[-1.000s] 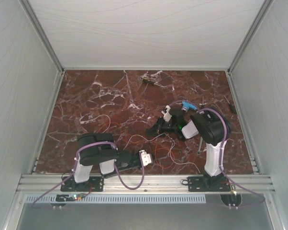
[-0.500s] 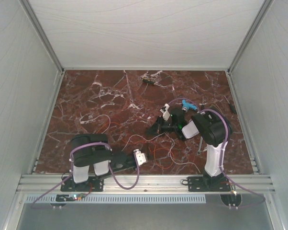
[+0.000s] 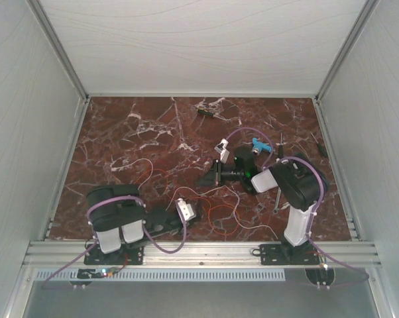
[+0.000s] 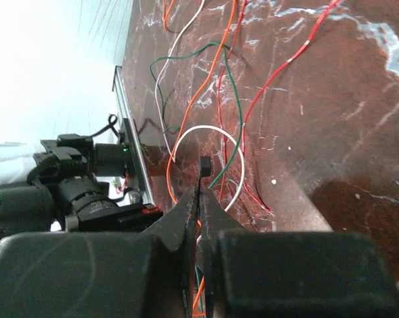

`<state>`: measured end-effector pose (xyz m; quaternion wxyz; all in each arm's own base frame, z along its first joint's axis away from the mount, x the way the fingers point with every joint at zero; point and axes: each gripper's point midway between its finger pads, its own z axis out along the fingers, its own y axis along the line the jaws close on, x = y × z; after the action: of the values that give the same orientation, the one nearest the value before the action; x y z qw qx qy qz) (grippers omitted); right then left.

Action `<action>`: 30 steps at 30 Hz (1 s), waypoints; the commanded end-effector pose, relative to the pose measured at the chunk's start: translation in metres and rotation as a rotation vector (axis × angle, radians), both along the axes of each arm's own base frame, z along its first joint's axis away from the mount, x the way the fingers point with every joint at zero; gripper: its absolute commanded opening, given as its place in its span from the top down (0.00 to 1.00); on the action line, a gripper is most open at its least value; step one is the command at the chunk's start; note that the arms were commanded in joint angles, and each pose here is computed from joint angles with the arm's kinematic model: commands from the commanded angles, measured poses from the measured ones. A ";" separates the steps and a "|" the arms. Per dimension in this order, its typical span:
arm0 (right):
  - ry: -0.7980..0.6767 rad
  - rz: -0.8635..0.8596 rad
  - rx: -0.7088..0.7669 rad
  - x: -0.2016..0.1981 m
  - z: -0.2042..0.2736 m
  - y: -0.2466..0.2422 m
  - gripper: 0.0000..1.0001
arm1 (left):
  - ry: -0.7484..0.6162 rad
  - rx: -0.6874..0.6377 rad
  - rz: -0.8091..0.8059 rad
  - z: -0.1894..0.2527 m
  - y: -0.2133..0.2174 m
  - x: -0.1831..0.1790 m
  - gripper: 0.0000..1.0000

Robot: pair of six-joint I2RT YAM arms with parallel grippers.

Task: Zip-tie the wires
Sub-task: Tie the cable at the center of the board.

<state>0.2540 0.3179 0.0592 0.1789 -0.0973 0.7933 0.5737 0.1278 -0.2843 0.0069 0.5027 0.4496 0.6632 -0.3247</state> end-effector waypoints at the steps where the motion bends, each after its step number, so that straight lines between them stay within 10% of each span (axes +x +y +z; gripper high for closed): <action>1: -0.206 0.037 0.013 0.004 0.022 0.008 1.00 | -0.022 -0.287 0.012 0.068 -0.016 0.006 1.00; 13: -0.523 0.014 -0.051 0.006 0.035 0.007 1.00 | 0.222 -0.398 0.057 0.079 -0.011 0.009 1.00; 30: -0.659 -0.020 -0.064 0.012 0.036 0.001 1.00 | 0.471 -0.156 0.195 0.058 -0.011 0.021 1.00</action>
<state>0.2564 0.3160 0.0729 0.3664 -0.2501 0.7486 0.4927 0.1516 -0.3004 0.0822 0.4511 0.2695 0.7297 -0.4375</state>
